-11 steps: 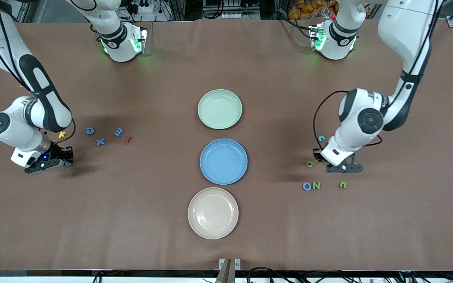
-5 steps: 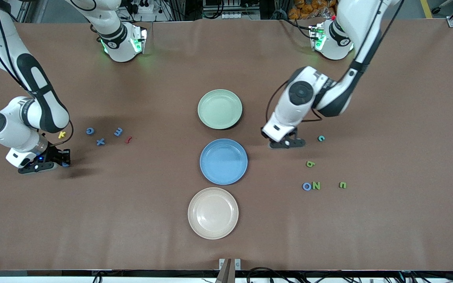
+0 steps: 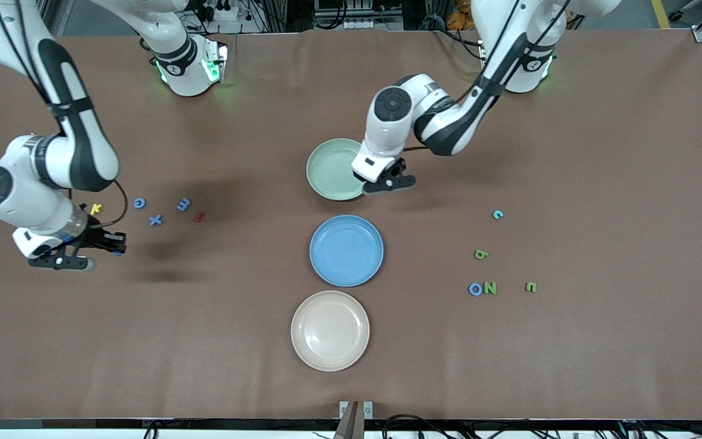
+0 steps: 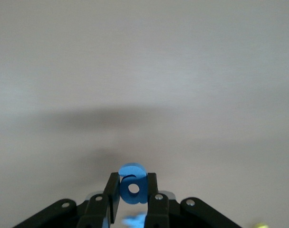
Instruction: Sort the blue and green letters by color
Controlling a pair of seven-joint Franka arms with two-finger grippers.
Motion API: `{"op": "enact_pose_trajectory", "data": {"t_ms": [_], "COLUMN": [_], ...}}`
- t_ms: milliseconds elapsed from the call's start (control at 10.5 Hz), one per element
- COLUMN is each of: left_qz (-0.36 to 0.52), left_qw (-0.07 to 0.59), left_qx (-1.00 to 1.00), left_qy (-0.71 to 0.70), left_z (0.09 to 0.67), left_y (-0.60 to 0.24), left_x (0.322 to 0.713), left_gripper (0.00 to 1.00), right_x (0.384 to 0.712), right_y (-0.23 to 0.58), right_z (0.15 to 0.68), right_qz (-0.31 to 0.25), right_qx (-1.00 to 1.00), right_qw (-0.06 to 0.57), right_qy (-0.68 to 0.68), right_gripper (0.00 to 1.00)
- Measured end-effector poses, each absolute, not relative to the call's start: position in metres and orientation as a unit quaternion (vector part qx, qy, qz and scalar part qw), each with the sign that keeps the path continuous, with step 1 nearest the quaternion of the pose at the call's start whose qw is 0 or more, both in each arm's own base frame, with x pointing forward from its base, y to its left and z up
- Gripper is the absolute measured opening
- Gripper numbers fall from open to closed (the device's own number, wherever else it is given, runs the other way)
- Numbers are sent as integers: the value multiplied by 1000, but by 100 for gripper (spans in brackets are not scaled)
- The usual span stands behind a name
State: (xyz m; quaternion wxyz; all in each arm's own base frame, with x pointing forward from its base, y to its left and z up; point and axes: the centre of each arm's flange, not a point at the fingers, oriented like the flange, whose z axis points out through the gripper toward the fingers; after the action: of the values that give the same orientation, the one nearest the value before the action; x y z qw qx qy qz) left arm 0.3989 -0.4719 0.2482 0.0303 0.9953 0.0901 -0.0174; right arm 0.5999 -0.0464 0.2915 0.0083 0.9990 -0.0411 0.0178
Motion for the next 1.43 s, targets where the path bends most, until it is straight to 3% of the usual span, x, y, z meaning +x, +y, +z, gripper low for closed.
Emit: {"op": "enact_pose_trajectory", "data": {"t_ms": [476,856,951,1046,1427], "left_qz": [-21,-14,-10,-2,28], "left_qw": [50,60,61,65,61], "left_qx": [990,988,986,983,990], "left_qy": [130,140,152,172,122], "left_z": [246,251,254,261,280], "left_y": [-529,-534,-525,-507,-364], "left_x": [378,392,407,433,561], "left_gripper": [32,81,95,100,100], "right_x": [579,558,560,564,576], "right_y": [133,217,233,251,356], "right_z": [311,318,329,342,335], "right_qz": [0,9,20,33,50], "right_qx": [991,986,985,984,979], "right_qw": [8,4,-4,-14,-40], "right_qy": [-131,-165,-171,-177,-192], "right_gripper": [27,27,27,27,27]}}
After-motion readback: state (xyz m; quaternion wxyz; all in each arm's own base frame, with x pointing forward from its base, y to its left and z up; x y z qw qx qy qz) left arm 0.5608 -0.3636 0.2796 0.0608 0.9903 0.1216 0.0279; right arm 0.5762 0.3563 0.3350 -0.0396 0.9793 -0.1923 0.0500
